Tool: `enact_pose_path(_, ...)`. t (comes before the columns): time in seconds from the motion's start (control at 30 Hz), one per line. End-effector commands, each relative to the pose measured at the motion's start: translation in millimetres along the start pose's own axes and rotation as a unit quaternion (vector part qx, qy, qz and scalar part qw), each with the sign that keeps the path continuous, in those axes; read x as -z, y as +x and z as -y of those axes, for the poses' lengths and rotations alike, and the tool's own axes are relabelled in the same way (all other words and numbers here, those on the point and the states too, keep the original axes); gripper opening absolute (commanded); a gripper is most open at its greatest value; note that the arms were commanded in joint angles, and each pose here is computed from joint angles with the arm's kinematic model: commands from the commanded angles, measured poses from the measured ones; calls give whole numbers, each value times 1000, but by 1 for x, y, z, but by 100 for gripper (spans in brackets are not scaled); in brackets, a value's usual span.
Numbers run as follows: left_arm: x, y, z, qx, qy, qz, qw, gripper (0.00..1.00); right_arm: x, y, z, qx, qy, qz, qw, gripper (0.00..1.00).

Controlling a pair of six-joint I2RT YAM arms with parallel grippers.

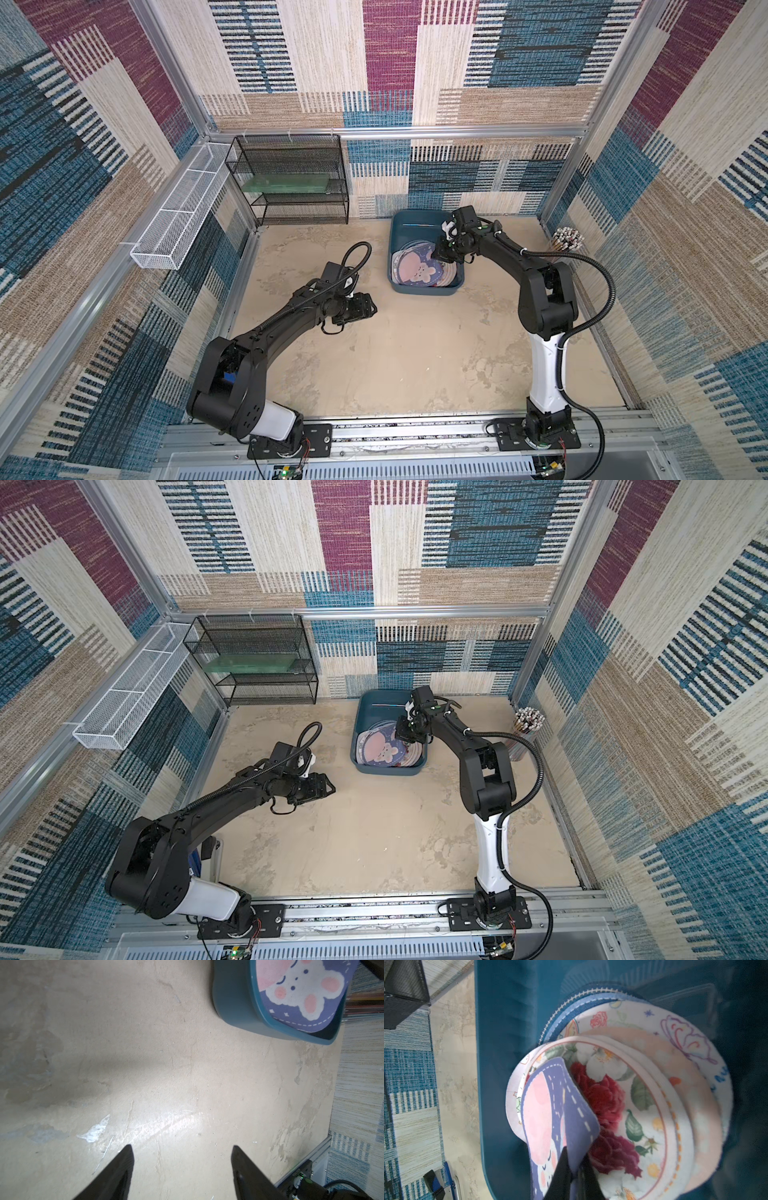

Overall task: Put the coasters into the storage box
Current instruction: Place the coaster in the storage box.

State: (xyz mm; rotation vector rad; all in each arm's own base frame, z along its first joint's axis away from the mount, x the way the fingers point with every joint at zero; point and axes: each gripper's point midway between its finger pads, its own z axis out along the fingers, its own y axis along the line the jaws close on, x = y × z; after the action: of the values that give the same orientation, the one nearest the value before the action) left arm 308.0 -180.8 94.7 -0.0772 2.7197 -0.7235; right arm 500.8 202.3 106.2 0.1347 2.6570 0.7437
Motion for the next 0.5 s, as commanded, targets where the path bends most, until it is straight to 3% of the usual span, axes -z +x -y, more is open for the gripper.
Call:
enact_pose_path(0.0, 1, 1, -3, 7, -6, 1, 1000, 73, -2, -2, 5, 14, 14, 4, 1000, 9)
enact_pose_path(0.23, 2, 0, -2, 8, -6, 2, 1000, 73, -2, -1, 5, 16, 20, 4, 1000, 27)
enact_pose_path(0.47, 3, 0, -3, 7, -6, 3, 1000, 73, 5, -4, 5, 18, 30, 11, 999, 38)
